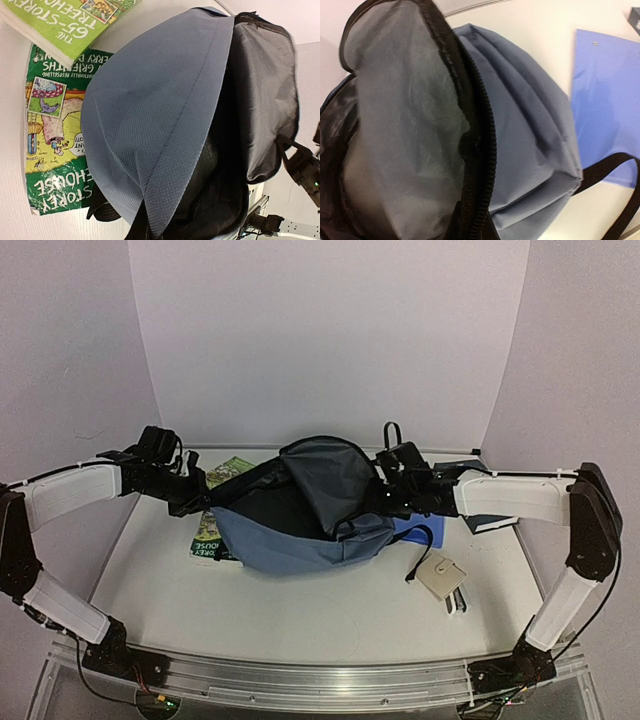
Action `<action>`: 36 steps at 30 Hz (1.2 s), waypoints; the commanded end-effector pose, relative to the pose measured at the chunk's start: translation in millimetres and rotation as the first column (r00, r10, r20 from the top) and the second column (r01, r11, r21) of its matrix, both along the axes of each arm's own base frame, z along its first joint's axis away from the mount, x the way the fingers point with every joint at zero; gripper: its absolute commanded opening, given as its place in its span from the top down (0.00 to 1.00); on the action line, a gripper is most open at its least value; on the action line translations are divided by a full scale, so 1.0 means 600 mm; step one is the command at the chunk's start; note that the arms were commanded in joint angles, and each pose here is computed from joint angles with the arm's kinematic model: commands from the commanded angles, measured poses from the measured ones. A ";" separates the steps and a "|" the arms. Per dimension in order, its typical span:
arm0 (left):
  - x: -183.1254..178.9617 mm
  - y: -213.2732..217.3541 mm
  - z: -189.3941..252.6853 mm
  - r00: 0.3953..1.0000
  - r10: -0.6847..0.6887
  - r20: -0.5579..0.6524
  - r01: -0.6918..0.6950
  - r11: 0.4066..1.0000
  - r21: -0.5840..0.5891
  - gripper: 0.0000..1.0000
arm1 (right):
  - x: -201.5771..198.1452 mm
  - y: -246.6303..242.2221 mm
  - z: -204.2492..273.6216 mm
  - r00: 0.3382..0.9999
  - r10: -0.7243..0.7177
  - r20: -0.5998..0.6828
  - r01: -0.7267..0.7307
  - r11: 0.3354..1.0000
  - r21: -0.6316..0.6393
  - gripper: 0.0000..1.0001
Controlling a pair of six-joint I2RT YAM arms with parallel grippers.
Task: Pack the student bag
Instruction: Adjust the student bag at the center of the board, then pick up the book from the center of the board.
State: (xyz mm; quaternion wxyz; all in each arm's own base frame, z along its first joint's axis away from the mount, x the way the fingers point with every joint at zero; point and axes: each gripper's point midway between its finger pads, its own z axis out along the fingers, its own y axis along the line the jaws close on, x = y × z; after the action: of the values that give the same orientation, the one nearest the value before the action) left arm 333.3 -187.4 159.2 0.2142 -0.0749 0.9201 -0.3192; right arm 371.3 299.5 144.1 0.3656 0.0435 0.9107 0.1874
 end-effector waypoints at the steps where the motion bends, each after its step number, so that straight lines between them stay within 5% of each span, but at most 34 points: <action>1: 0.027 -0.013 0.016 0.997 -0.041 0.068 0.043 0.999 -0.020 1.00 | 0.006 -0.019 -0.075 0.995 0.042 -0.088 -0.045 0.999 -0.027 1.00; 9: 0.044 -0.022 -0.018 0.997 -0.064 0.039 0.065 0.998 -0.016 0.95 | 0.010 -0.005 -0.117 0.990 0.076 -0.119 -0.078 0.997 -0.007 1.00; 15: 0.062 0.003 0.028 0.996 -0.009 0.090 0.013 0.999 -0.043 0.40 | 0.007 0.004 -0.120 0.986 0.104 -0.132 -0.103 0.995 0.010 1.00; 19: 0.093 0.055 0.058 0.986 0.104 0.128 -0.094 0.992 -0.086 0.22 | 0.006 0.006 -0.119 0.985 0.106 -0.133 -0.105 0.994 0.016 1.00; 29: 0.205 0.161 0.008 0.919 0.385 0.091 -0.334 0.878 -0.342 0.19 | 0.013 0.015 -0.110 0.986 0.102 -0.130 -0.097 0.994 0.044 1.00; 36: 0.245 0.163 -0.072 0.909 0.415 0.027 -0.379 0.854 -0.356 0.18 | 0.014 0.016 -0.105 0.987 0.099 -0.124 -0.094 0.994 0.049 1.00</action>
State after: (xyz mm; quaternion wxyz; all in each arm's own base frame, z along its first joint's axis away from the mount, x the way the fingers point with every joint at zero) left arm 461.3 -84.9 117.7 0.2892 -0.2797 0.8256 -0.3957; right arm 371.5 308.2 74.0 0.2867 0.0123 0.9331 0.2168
